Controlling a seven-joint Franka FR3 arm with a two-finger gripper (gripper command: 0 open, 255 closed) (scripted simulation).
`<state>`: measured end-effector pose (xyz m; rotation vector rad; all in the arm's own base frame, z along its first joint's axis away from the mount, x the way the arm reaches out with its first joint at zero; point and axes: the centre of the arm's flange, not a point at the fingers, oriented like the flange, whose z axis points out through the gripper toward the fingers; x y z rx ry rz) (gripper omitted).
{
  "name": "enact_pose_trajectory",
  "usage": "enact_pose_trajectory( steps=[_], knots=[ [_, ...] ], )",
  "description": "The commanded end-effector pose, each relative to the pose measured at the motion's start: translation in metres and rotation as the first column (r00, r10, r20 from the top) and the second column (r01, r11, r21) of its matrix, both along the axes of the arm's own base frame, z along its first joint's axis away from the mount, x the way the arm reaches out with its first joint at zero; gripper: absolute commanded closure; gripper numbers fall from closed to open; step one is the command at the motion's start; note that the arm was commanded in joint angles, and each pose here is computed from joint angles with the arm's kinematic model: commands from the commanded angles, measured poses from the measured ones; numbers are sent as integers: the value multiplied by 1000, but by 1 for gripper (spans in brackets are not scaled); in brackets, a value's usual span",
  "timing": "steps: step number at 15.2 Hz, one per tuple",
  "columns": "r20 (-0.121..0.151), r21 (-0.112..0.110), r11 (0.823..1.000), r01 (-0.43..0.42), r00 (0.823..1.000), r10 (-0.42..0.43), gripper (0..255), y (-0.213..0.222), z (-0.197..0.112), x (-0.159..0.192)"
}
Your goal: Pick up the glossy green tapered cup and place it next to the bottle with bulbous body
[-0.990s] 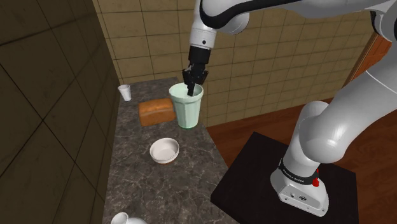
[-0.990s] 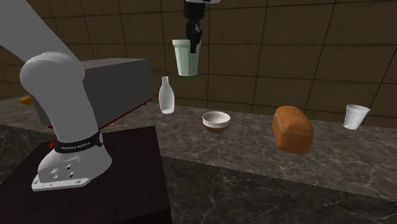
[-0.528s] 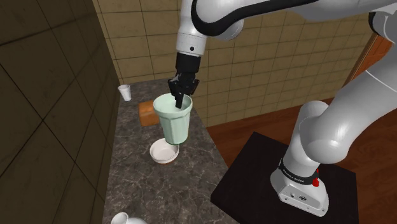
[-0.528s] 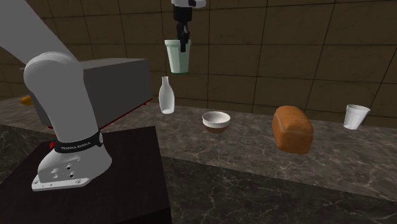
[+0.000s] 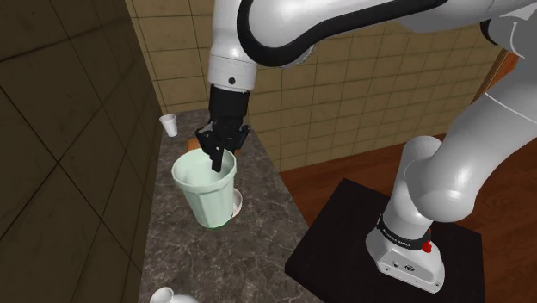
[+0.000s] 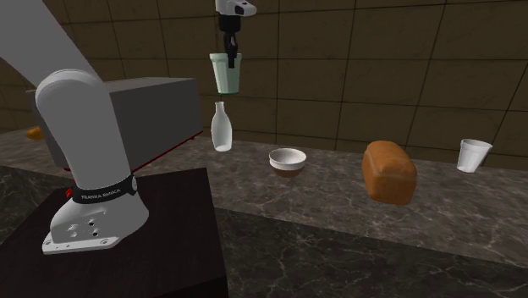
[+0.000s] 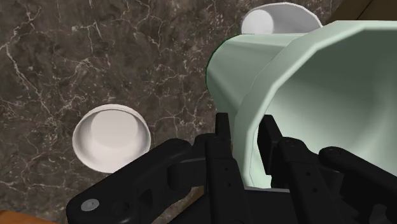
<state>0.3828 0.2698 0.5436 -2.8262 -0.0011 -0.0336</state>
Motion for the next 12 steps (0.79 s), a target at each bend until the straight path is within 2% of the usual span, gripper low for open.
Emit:
enact_pose_trajectory(
  steps=[1,3,12],
  knots=[
    [0,1,1000,2,1000,-2,255,27,1,-7],
    [0,1,1000,2,1000,-2,255,59,1,-14],
    [0,1,1000,2,1000,-2,255,59,-46,-14]
  ],
)
